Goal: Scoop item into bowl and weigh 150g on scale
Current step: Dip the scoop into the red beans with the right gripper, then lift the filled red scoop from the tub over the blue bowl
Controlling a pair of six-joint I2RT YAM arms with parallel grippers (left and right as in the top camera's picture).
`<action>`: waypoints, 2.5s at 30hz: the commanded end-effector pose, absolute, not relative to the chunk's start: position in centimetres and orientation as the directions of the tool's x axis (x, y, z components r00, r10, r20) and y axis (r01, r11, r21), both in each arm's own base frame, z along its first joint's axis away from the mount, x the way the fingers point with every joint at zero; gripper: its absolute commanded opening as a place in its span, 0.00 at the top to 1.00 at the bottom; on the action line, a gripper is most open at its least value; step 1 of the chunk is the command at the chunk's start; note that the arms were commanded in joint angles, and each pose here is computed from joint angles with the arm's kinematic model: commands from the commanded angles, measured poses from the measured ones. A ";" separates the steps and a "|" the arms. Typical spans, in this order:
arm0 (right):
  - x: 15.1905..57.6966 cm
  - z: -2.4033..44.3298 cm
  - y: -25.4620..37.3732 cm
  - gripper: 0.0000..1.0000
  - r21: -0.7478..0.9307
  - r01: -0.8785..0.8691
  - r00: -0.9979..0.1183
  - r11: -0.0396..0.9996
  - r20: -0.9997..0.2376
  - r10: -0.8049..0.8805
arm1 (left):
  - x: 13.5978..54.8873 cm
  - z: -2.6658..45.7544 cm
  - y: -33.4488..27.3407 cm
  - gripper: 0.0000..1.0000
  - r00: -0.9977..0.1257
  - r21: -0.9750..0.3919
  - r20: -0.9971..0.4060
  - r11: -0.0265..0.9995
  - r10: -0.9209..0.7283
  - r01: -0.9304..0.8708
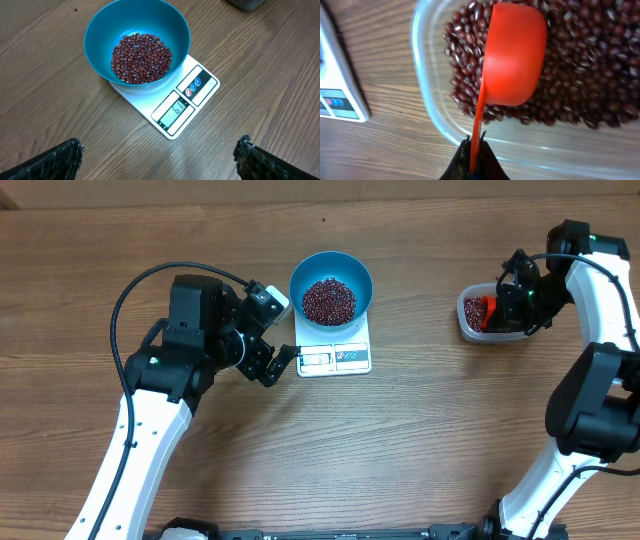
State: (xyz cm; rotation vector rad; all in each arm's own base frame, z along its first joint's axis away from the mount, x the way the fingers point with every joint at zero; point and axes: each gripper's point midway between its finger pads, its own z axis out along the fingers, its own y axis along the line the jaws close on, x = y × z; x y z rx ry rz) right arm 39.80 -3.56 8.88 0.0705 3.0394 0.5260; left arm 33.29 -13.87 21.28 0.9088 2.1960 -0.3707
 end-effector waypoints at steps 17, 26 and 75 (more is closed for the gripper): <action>39.9 10.1 -5.4 0.96 0.525 0.128 -0.979 0.841 -0.069 0.193 | 33.4 21.3 -13.6 0.00 -0.501 0.002 -0.716 0.719 0.487 0.695; 39.3 11.6 -9.1 0.96 0.646 0.185 -0.942 0.740 -0.097 0.320 | 33.5 21.4 -13.6 0.00 -0.501 0.002 -0.716 0.719 0.486 0.695; 39.6 20.9 12.6 0.96 0.934 -0.090 -0.995 0.345 -0.098 0.005 | 33.4 21.3 -13.6 0.00 -0.502 0.002 -0.715 0.719 0.487 0.695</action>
